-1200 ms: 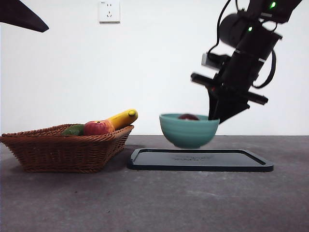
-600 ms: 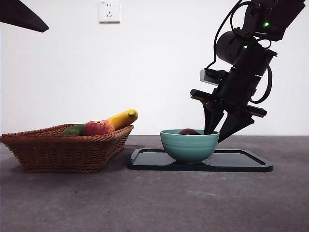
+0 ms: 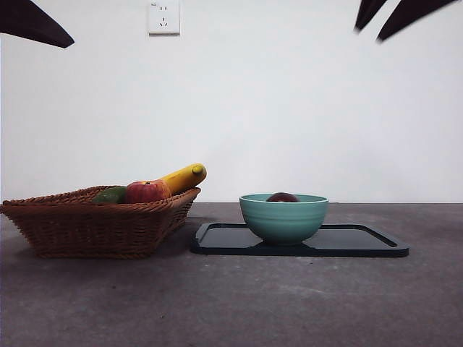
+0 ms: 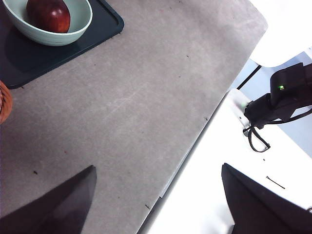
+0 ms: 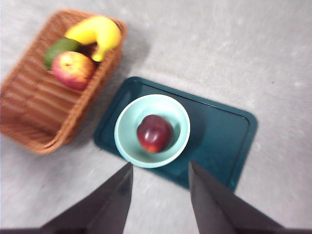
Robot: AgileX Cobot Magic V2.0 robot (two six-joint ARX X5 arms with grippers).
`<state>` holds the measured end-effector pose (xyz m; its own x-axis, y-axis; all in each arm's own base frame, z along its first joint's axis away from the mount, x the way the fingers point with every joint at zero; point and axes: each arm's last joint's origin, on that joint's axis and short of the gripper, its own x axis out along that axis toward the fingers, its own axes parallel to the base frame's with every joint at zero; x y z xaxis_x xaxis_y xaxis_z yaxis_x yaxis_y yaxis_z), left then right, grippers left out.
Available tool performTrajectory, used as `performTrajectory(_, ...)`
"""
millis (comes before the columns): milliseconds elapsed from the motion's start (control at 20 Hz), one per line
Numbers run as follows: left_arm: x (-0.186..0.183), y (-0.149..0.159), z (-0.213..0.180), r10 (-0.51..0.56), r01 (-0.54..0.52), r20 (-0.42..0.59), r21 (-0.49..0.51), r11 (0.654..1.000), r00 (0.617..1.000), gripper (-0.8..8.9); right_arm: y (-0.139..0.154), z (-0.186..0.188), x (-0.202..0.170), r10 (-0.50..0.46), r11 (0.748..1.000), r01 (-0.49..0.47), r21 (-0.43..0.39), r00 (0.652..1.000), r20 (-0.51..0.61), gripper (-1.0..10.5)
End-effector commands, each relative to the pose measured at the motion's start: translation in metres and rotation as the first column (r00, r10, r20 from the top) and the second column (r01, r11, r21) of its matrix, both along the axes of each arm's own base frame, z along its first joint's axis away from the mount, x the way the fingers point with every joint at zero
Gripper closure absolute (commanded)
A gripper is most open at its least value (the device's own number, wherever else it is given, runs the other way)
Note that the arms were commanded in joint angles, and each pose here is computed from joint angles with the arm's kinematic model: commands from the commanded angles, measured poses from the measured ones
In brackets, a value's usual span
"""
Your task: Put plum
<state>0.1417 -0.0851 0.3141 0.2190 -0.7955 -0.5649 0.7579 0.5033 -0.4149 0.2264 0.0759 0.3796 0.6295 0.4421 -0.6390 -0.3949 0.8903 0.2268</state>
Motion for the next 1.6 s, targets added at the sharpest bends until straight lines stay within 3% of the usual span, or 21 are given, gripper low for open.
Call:
performTrajectory(50, 0.001, -0.001, 0.002, -0.015, 0.015, 0.018, -0.004, 1.0, 1.0, 4.09, -0.004, 0.01, -0.022, 0.029, 1.0, -0.029, 0.007, 0.999, 0.028, 7.6)
performTrajectory(200, 0.001, -0.001, 0.002, -0.015, 0.015, 0.018, -0.004, 1.0, 1.0, 4.09, -0.009, 0.003, -0.051, 0.073, 0.997, -0.074, 0.031, 0.997, 0.037, 7.6)
performTrajectory(650, 0.001, -0.001, 0.002, -0.015, 0.015, 0.018, -0.004, 1.0, 1.0, 4.09, -0.015, -0.065, -0.108, 0.22, 0.973, -0.216, 0.081, 0.974, -0.048, 7.6)
performTrajectory(1400, 0.001, -0.001, 0.002, -0.012, 0.012, 0.016, -0.007, 1.0, 1.0, 4.09, -0.017, -0.07, -0.114, 0.221, 0.973, -0.217, 0.082, 0.974, -0.045, 7.6)
performTrajectory(1600, 0.007, -0.005, 0.01, 0.036, -0.033, 0.04, -0.075, 0.997, 0.999, 4.08, -0.017, -0.07, -0.114, 0.222, 0.973, -0.217, 0.082, 0.974, -0.045, 7.6)
